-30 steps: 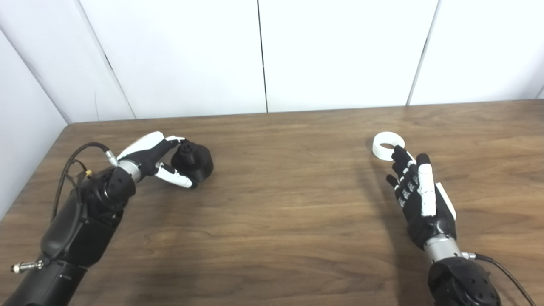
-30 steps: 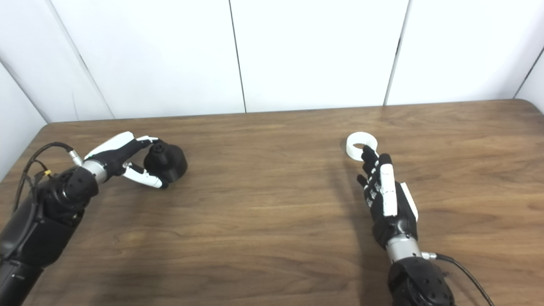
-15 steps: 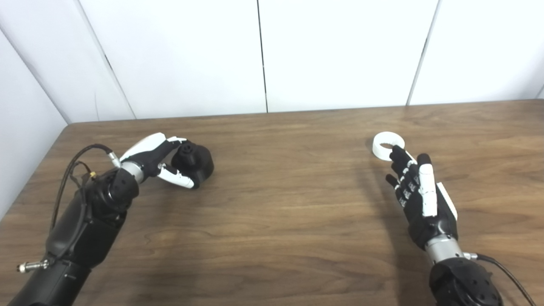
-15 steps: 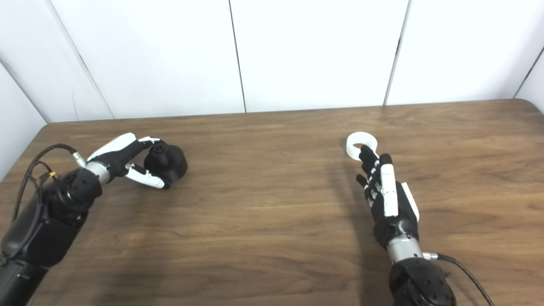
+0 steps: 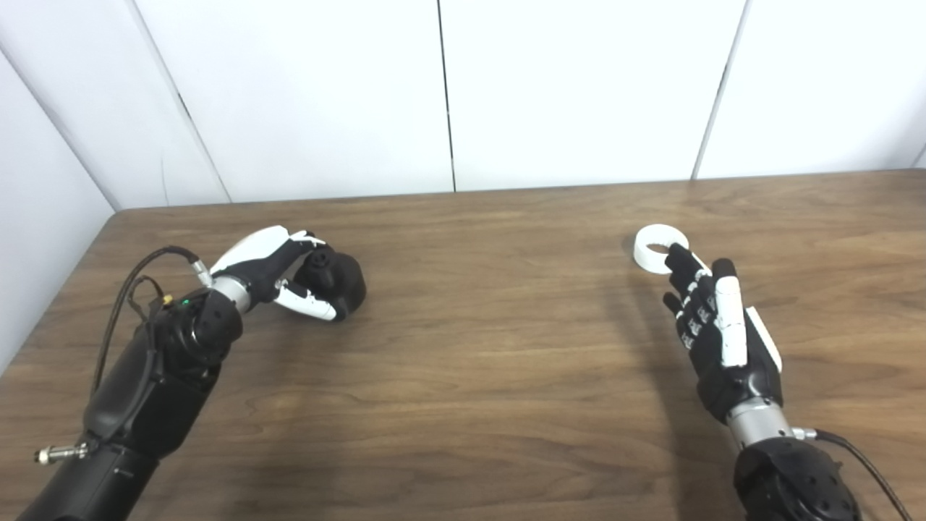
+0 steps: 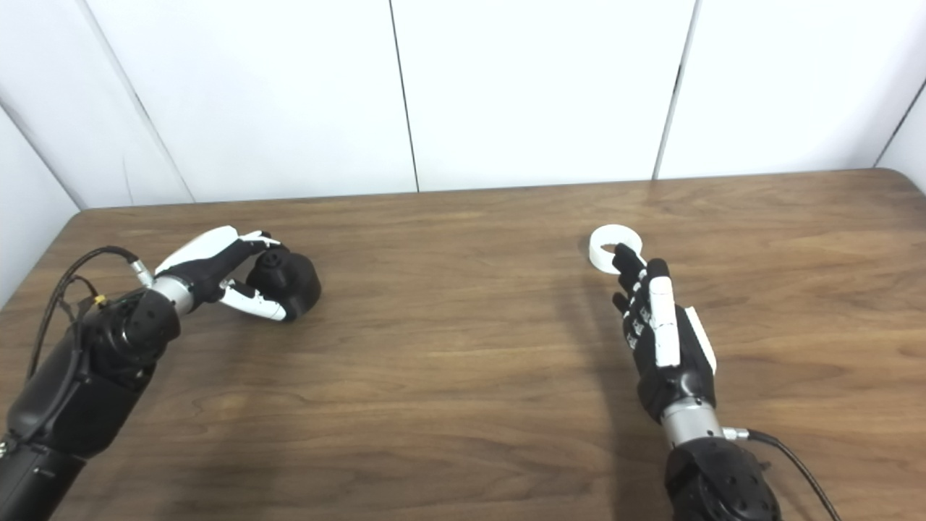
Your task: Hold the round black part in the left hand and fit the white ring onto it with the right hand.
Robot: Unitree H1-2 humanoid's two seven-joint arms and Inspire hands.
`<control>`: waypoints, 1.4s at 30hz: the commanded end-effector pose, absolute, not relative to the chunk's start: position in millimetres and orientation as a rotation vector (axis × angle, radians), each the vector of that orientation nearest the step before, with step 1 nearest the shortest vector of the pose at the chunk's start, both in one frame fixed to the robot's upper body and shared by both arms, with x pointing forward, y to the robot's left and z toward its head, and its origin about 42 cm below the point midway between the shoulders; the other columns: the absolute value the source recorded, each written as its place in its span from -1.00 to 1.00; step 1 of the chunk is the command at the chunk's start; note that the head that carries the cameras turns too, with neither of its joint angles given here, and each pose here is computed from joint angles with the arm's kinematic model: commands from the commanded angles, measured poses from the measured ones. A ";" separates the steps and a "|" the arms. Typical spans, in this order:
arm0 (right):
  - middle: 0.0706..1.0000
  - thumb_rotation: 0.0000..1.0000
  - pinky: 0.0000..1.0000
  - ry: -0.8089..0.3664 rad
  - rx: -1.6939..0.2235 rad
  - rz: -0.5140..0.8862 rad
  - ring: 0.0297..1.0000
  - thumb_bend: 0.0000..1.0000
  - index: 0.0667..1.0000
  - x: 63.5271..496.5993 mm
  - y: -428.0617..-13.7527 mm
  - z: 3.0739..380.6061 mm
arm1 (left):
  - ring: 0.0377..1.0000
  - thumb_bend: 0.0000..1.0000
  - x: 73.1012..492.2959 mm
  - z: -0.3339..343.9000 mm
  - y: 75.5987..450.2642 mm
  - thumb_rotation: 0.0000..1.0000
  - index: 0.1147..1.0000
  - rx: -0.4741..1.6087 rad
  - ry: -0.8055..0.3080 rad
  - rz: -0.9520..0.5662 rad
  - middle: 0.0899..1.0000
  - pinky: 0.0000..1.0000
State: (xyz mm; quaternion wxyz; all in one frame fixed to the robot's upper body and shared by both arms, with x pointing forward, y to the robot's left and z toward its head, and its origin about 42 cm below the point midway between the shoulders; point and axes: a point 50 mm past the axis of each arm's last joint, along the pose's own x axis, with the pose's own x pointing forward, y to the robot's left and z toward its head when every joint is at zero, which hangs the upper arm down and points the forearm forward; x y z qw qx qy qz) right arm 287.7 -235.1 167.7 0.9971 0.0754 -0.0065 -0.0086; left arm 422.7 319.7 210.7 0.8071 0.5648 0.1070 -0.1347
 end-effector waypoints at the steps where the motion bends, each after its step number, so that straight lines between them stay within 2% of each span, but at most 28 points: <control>1: 0.88 1.00 0.97 -0.095 0.153 0.015 0.99 0.13 0.80 291.5 -231.3 187.1 | 1.00 0.74 431.0 237.0 324.6 -0.42 0.57 1.252 0.151 -0.223 1.00 1.00; 17: 0.88 1.00 0.99 -0.096 0.146 0.020 1.00 0.17 0.80 291.0 -230.6 186.8 | 1.00 0.67 428.1 237.9 323.8 -0.63 0.47 1.248 0.144 -0.216 1.00 1.00; 39: 0.87 1.00 0.97 -0.086 0.134 0.025 1.00 0.21 0.81 289.9 -231.2 186.7 | 1.00 0.73 407.8 235.0 295.3 -0.54 0.46 1.271 0.084 -0.260 1.00 1.00; 42: 0.87 1.00 0.95 -0.083 0.127 0.023 0.99 0.21 0.80 289.9 -231.1 186.7 | 1.00 0.73 405.1 234.3 290.5 -0.58 0.44 1.254 0.088 -0.265 1.00 1.00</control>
